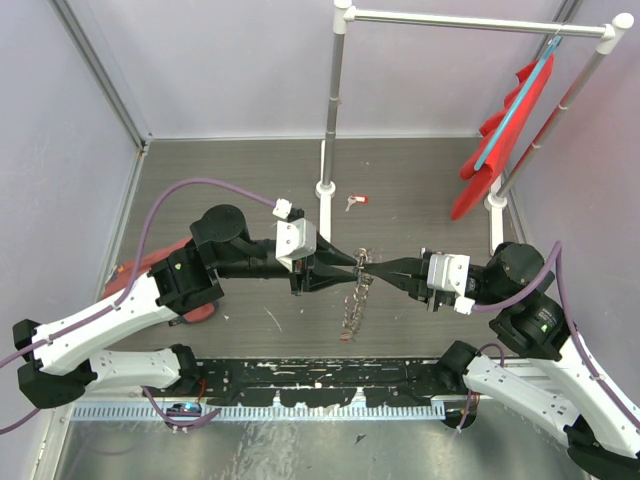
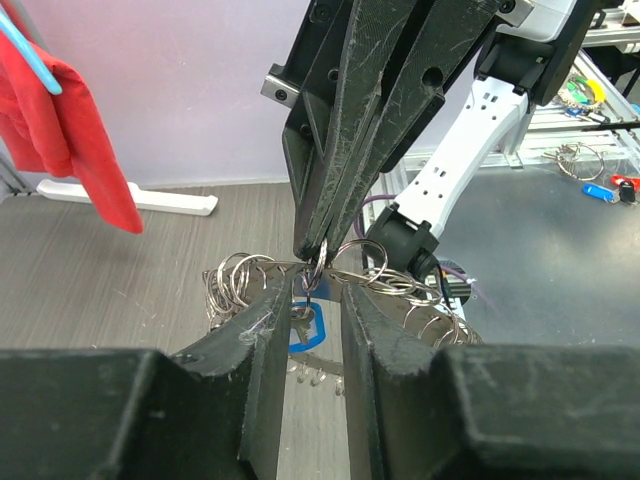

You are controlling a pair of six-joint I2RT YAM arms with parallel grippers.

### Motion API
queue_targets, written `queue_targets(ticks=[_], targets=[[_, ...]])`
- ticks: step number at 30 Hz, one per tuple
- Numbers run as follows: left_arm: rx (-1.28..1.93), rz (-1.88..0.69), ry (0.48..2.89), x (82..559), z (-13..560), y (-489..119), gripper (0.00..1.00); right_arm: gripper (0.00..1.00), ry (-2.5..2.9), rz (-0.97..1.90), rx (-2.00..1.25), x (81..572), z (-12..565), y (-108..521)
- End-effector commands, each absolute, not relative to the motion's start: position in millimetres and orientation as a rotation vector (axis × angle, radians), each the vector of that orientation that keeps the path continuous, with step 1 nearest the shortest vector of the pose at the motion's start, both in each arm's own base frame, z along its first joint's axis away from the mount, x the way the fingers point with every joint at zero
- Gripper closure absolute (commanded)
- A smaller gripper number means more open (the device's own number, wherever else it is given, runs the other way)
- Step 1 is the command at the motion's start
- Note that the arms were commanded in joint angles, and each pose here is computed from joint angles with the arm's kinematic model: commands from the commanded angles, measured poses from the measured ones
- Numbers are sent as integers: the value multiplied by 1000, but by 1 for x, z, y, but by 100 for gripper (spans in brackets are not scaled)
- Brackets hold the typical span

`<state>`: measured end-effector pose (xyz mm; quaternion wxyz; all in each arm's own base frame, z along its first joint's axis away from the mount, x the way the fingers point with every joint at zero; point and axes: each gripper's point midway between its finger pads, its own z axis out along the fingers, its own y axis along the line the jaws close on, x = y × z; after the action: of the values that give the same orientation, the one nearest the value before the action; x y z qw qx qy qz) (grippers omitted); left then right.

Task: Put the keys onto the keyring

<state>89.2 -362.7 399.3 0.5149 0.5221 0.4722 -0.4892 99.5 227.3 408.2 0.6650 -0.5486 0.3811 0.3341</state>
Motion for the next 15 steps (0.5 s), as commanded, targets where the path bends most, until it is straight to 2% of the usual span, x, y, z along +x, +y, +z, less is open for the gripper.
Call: queue_targets(ticks=[1,8,15], targets=[[1238,-1167,1112,89,404,-361,68,99,772,708,-1181,96,440,219],[1259,-1148,1126,90,398,-358,69,99,769,693,-1169,96,442,215],[1252,-1136,1131,91,398,-356,65,99,773,694,-1171,96,441,216]])
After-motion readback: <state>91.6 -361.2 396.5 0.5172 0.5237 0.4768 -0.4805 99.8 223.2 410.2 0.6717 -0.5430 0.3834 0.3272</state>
